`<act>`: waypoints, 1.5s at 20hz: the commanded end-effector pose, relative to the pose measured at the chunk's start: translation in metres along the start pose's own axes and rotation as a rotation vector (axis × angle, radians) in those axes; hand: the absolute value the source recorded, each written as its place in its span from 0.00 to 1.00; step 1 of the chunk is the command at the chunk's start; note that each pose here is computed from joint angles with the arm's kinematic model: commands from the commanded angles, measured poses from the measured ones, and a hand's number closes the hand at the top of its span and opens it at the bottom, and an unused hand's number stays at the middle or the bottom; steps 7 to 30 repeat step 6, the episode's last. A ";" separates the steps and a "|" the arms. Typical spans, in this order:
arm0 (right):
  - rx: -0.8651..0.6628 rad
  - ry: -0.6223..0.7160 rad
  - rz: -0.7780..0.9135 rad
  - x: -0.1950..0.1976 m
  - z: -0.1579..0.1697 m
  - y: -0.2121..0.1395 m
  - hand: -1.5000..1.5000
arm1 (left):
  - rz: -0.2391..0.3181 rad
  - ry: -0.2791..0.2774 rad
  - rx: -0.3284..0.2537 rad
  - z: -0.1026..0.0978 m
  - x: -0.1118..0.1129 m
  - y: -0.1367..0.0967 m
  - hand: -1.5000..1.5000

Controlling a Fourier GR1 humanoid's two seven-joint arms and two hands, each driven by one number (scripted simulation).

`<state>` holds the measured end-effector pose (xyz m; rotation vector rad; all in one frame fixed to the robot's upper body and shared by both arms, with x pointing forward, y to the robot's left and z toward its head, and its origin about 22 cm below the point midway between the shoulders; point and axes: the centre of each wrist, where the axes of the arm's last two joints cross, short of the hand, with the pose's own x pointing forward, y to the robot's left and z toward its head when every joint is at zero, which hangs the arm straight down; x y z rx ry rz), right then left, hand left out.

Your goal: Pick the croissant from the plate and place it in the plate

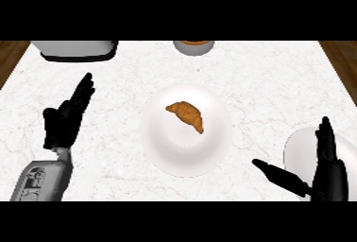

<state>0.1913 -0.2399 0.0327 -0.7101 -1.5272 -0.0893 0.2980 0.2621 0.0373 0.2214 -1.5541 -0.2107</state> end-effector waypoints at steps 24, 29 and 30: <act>-0.018 0.002 -0.023 -0.040 -0.004 -0.053 0.00 | -0.013 0.010 0.007 -0.004 0.003 0.010 0.50; -0.018 0.002 -0.023 -0.040 -0.004 -0.053 0.00 | -0.013 0.010 0.007 -0.004 0.003 0.010 0.50; -0.018 0.002 -0.023 -0.040 -0.004 -0.053 0.00 | -0.013 0.010 0.007 -0.004 0.003 0.010 0.50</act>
